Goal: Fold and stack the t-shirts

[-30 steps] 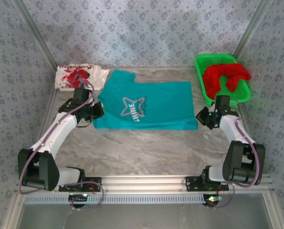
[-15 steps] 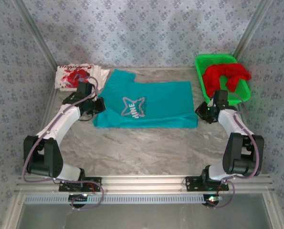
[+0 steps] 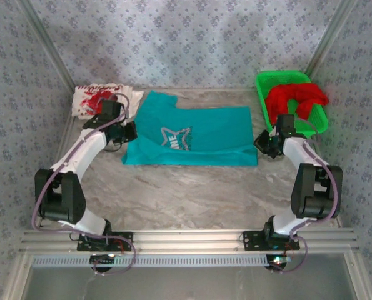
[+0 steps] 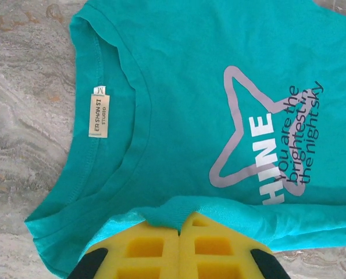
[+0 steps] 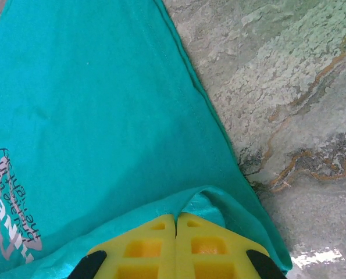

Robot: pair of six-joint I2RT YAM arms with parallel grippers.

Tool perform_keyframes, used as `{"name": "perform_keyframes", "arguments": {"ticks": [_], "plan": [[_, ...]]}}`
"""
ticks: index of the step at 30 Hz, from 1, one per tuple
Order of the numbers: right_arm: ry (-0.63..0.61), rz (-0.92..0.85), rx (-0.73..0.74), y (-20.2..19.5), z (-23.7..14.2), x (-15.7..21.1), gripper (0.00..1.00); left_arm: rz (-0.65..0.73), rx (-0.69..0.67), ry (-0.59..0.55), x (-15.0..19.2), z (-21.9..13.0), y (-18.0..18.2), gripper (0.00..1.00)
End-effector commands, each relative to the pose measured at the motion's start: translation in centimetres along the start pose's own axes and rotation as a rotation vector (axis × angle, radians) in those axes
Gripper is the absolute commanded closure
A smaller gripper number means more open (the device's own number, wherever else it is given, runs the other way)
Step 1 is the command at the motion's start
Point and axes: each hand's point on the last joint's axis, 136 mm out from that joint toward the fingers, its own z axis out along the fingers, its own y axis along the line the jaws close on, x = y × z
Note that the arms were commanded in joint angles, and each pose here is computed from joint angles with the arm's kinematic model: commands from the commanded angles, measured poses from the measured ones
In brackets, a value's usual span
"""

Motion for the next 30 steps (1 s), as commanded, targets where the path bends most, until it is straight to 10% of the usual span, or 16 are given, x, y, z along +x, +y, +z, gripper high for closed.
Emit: {"name": "perform_keyframes", "arguments": {"ticks": [1, 26, 30], "plan": [[-0.032, -0.029, -0.003, 0.9, 0.1, -1.3, 1.0, 0.021, -0.017, 0.014, -0.7, 0.4, 0.3, 1.0], [-0.034, -0.027, 0.02, 1.5, 3.0, -3.6, 1.0, 0.026, -0.079, 0.064, -1.7, 4.5, 1.7, 1.0], [-0.054, -0.01, 0.026, 1.7, 3.0, -4.5, 0.74, 0.035, -0.079, 0.052, -2.8, 4.8, 1.4, 0.65]]}}
